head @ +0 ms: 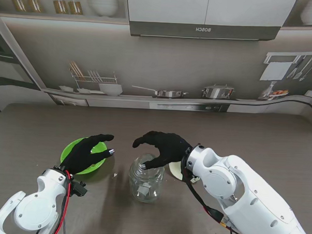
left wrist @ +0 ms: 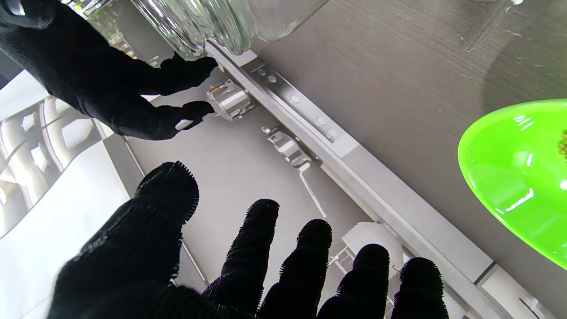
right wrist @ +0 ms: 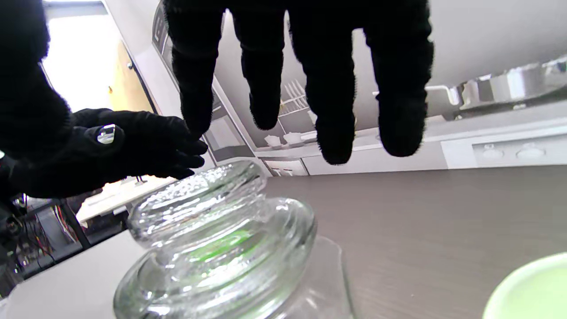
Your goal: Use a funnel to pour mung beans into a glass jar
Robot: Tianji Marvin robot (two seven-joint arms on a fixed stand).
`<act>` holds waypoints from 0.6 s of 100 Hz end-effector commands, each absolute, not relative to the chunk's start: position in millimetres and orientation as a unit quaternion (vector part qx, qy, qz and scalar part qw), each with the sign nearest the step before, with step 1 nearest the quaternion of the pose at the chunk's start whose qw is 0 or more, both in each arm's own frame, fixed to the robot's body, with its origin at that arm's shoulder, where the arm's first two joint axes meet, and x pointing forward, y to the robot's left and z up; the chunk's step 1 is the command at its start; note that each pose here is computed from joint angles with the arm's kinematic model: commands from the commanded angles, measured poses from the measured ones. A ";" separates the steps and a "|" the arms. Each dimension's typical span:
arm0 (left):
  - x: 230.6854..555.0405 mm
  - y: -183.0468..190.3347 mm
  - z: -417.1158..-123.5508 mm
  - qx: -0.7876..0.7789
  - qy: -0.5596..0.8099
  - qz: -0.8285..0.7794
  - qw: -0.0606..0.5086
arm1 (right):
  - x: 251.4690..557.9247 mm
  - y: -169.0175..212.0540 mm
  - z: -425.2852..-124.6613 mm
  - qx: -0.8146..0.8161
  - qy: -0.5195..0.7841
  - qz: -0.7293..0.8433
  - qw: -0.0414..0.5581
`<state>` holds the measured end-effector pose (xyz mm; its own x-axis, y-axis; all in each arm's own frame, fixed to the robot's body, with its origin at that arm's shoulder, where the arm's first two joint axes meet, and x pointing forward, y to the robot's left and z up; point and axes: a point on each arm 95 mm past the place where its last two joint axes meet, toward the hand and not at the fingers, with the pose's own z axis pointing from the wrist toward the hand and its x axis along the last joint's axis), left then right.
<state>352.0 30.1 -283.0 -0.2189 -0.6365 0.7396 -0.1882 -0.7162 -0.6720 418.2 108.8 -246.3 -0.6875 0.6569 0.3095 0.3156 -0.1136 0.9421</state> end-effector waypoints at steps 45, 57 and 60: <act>349.4 28.4 -282.0 -0.602 0.345 -0.705 0.150 | 412.9 123.2 -228.2 0.308 0.710 0.608 0.176; 349.4 28.2 -282.2 -0.602 0.345 -0.705 0.149 | 412.3 123.5 -233.6 0.302 0.722 0.597 0.175; 349.4 28.2 -282.2 -0.602 0.345 -0.705 0.148 | 412.0 123.5 -235.1 0.302 0.723 0.596 0.174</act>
